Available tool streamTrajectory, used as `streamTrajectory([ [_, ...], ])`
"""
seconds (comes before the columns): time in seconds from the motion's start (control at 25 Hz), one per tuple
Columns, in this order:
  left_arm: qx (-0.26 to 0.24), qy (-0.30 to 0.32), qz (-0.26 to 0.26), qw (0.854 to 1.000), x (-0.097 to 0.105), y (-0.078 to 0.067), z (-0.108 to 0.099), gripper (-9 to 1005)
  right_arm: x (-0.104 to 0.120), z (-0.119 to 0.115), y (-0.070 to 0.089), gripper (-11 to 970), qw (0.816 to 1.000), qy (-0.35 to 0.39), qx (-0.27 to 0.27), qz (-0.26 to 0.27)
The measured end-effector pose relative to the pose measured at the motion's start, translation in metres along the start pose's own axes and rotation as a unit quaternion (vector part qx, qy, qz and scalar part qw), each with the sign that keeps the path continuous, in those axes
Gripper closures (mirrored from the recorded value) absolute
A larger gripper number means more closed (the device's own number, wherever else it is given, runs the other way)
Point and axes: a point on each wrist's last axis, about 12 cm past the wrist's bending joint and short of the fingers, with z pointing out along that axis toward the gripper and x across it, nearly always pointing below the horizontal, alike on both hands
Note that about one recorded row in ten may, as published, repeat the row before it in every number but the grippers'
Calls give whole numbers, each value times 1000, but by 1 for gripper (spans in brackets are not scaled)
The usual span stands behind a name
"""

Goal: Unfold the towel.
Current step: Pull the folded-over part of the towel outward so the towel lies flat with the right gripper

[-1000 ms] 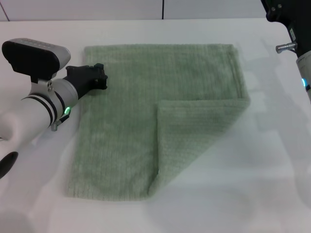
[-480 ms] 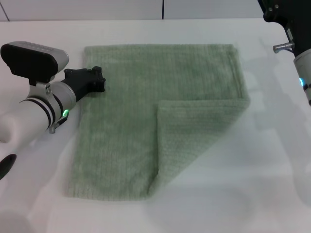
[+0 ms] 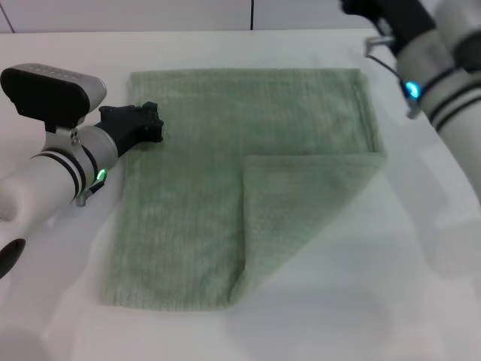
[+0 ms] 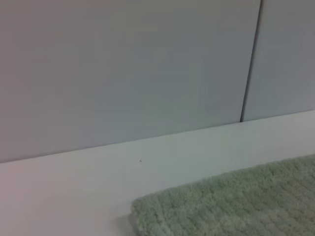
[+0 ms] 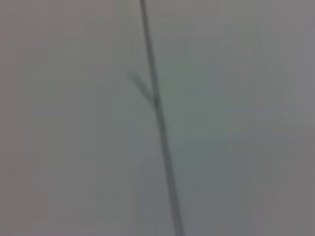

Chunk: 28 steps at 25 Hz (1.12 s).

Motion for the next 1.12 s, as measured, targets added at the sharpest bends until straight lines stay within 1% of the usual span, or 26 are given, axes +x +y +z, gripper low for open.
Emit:
streamTrajectory([
  [0.08,1,-1,0,1000,-1,-1,0,978,-8,13,11,261,999,37,-19,6],
  [0.12,1,-1,0,1000,-1,-1,0,977,-17,26,21,262,996,81,-39,2],
  [0.16,1,-2,0,1000,-1,-1,0,977,-17,26,21,263,996,81,-39,2],
  [0.24,2,-2,0,1000,-1,-1,0,976,-32,42,35,264,988,142,-63,-6],
  [0.28,1,-2,0,1000,-1,-1,0,976,-32,42,35,264,988,142,-63,-6],
  [0.36,1,-2,0,1000,-1,-1,0,975,-40,48,44,264,980,181,-78,-19],
  [0.56,0,0,1,1000,0,0,0,973,-58,52,62,264,955,260,-120,-79],
  [0.6,0,0,1,1000,0,0,0,973,-61,51,66,264,948,275,-132,-94],
  [0.64,0,0,1,1000,0,0,0,972,-65,50,73,264,935,301,-150,-115],
  [0.68,0,0,1,1000,0,0,0,972,-65,50,73,264,935,301,-150,-115],
  [0.8,0,-1,1,1000,0,0,0,971,-67,48,82,264,910,345,-179,-148],
  [0.84,0,-1,1,1000,0,0,0,970,-67,46,87,264,891,373,-200,-165],
  [0.88,0,-1,1,1000,0,0,0,970,-67,46,87,264,891,373,-200,-165],
  [0.92,0,-1,1,1000,0,0,0,970,-66,44,90,264,874,397,-219,-173],
  [0.96,0,-1,1,1000,0,0,0,969,-66,44,90,265,874,397,-219,-173],
  [1.0,0,-1,1,1000,0,0,0,969,-65,44,90,265,865,410,-227,-178],
  [1.12,0,0,1,1000,1,0,0,968,-61,43,90,265,848,436,-238,-188],
])
